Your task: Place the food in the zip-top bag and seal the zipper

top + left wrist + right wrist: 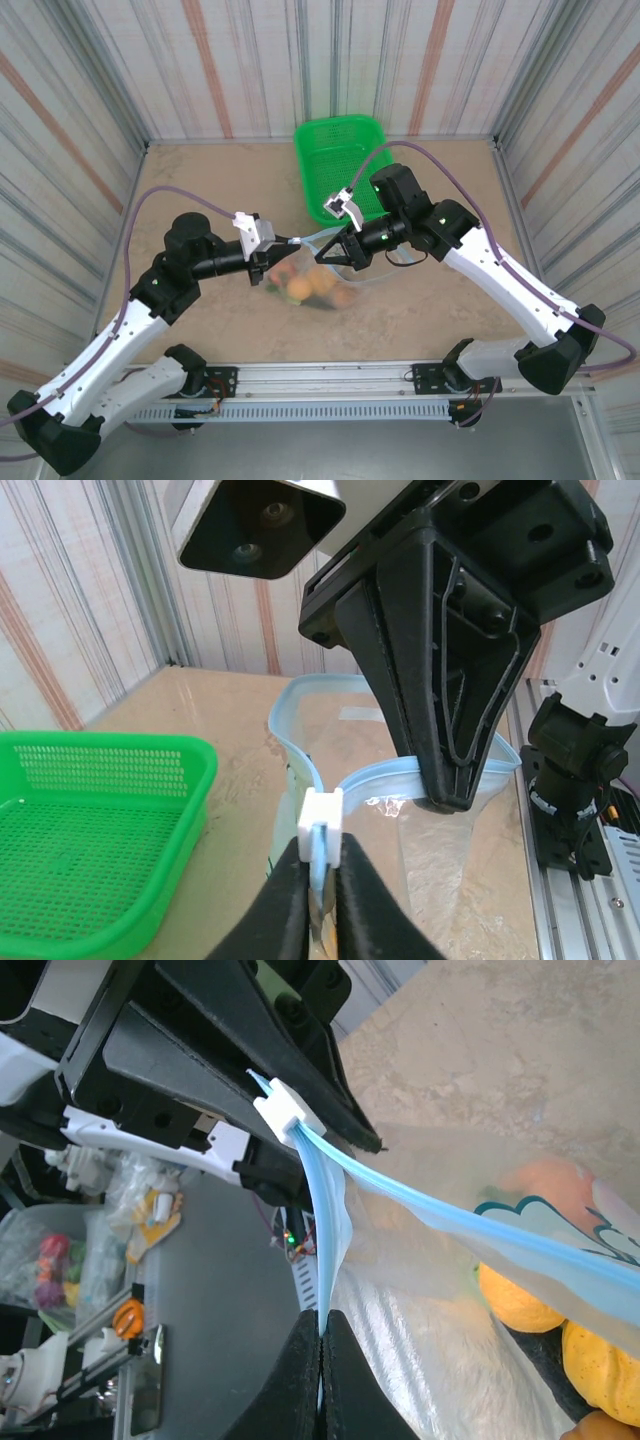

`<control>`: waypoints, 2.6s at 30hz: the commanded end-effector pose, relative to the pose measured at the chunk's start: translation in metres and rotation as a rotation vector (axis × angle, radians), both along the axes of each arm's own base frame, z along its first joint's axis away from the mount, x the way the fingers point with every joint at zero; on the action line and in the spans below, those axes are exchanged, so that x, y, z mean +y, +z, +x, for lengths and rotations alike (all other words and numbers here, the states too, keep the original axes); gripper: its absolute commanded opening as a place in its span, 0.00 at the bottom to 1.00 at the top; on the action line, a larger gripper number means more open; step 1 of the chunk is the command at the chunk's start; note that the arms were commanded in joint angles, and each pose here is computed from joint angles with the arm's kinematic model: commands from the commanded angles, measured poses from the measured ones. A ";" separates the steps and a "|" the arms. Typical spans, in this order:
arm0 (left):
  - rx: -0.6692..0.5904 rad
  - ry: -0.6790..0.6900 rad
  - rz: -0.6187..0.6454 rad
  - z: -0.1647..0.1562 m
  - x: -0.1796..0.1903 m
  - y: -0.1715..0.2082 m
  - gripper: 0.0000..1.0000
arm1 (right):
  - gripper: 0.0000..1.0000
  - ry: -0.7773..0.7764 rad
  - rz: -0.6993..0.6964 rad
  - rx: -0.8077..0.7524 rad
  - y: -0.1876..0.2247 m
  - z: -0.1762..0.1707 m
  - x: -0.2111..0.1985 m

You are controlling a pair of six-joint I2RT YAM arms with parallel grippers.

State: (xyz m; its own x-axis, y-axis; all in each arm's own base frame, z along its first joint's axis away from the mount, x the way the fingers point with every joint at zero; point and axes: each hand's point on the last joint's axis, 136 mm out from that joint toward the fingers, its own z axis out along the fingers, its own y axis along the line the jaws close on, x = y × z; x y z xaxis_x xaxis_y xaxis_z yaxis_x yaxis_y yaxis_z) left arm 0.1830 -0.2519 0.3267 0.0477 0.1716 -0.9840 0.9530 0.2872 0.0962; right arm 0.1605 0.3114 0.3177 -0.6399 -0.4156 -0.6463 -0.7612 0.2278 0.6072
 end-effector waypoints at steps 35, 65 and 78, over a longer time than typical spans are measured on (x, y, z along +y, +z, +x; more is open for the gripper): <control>-0.028 -0.065 -0.012 -0.017 -0.001 0.001 0.00 | 0.31 0.137 -0.044 -0.782 0.063 0.016 0.024; -0.040 -0.049 -0.011 -0.014 0.000 0.000 0.00 | 0.24 0.246 -0.047 -0.639 0.021 0.011 0.039; -0.045 -0.058 -0.015 -0.016 0.000 0.001 0.00 | 0.23 0.224 -0.057 -0.620 0.013 0.020 0.039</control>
